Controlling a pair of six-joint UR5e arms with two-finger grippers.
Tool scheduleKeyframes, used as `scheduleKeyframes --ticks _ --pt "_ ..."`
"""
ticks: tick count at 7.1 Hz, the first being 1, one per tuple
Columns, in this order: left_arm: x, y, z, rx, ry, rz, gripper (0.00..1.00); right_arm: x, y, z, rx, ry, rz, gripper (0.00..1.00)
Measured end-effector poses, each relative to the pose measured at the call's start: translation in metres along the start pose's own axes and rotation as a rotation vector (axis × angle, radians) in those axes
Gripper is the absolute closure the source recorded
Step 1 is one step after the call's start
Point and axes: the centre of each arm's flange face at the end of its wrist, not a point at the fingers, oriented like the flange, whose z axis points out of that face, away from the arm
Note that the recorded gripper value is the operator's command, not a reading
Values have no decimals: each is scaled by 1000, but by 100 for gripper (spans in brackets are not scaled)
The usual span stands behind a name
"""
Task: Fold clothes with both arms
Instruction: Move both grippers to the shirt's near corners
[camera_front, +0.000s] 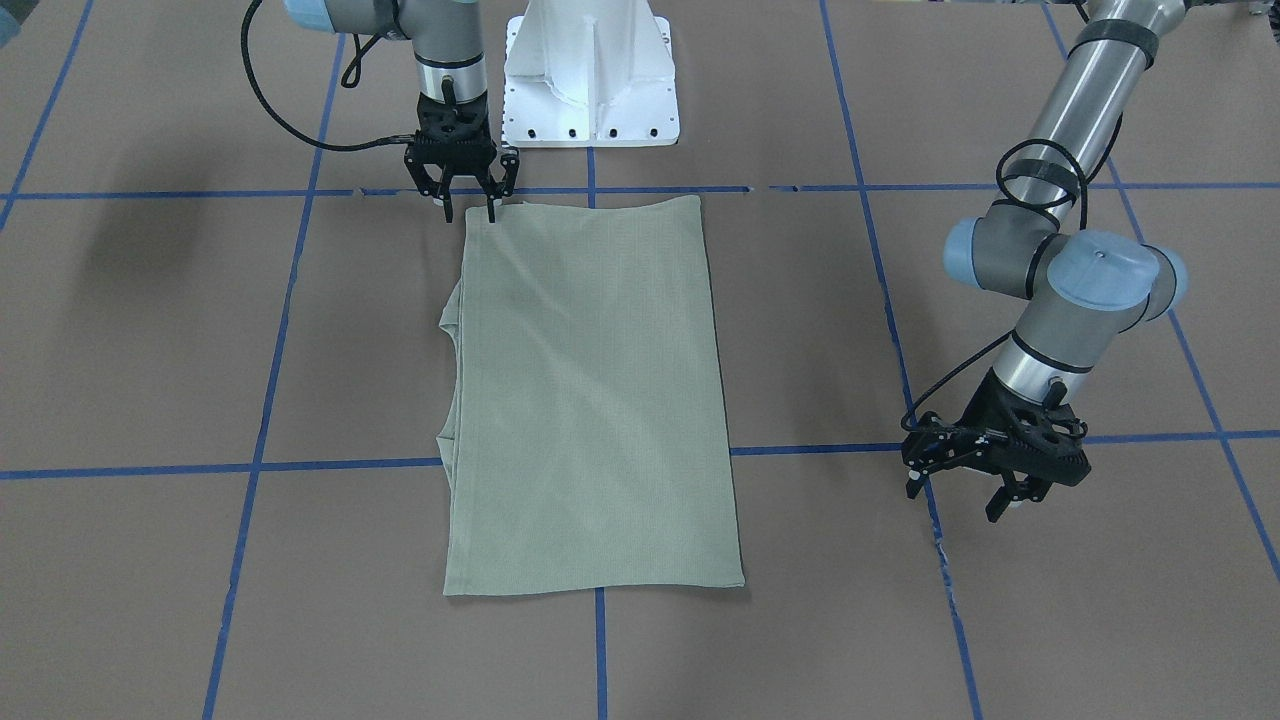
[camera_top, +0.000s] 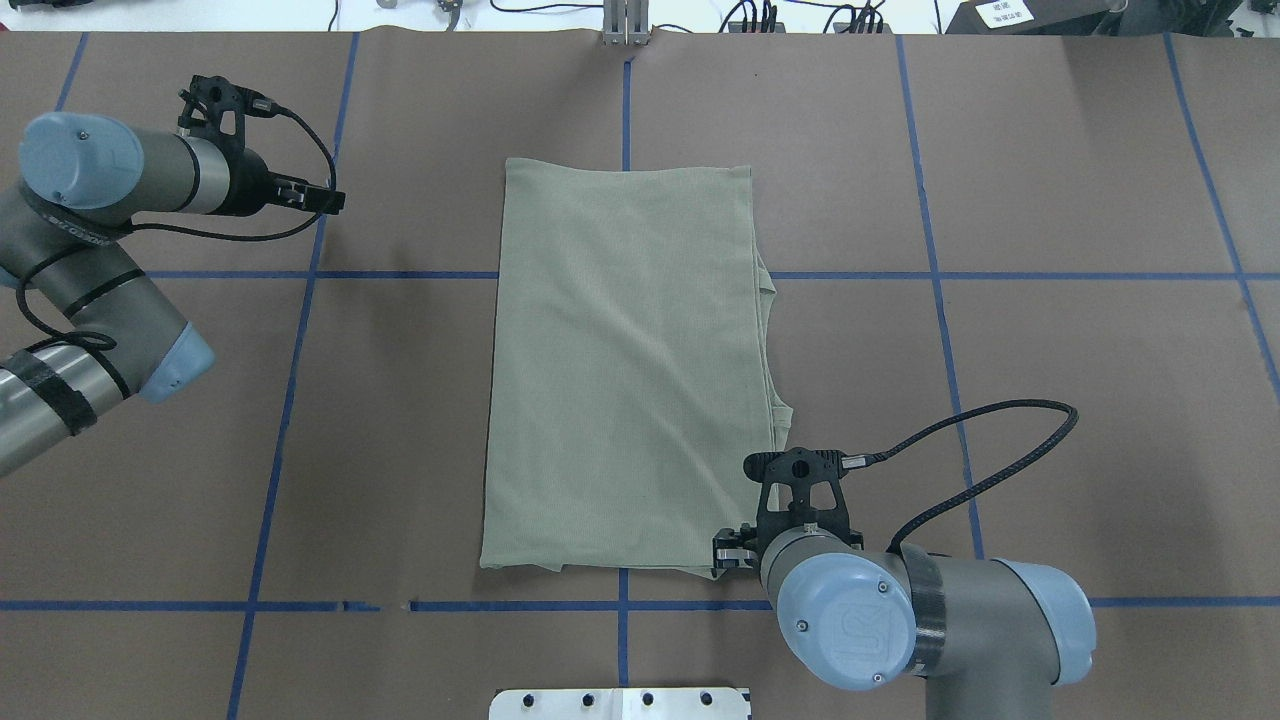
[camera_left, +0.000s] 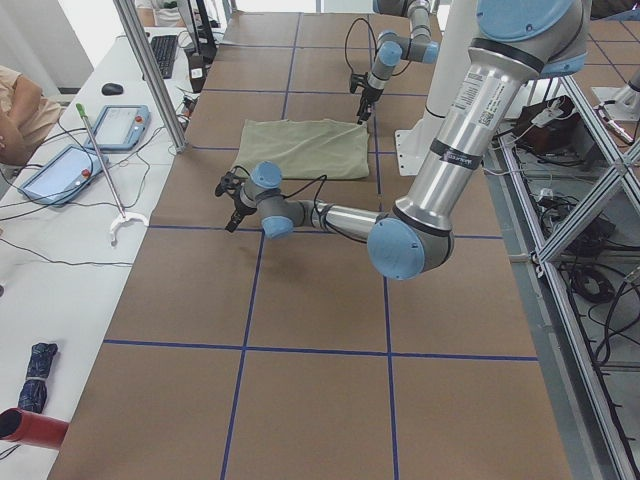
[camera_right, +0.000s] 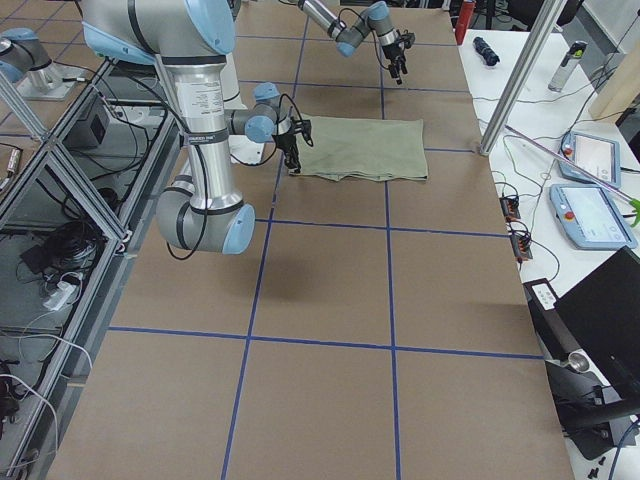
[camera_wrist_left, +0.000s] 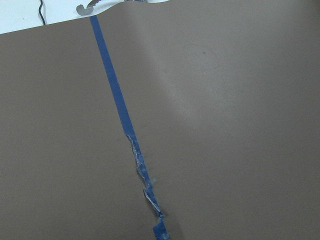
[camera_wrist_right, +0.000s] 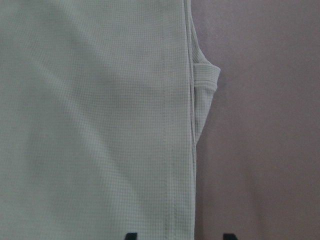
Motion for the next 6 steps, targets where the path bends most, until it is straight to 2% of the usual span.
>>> scheduleKeyframes --ticks 2,3,4,6 --pt "14 -5 -14 5 36 -96 0 -4 -19 -23 44 -184 37 0" --pt "25 5 -29 -3 74 -158 0 8 -21 -25 60 -262 72 0" --pt "42 31 -51 -21 121 -229 0 29 -21 -22 71 -315 119 0" --pt "86 99 -111 -84 218 -376 0 66 -28 -16 92 -349 233 0"
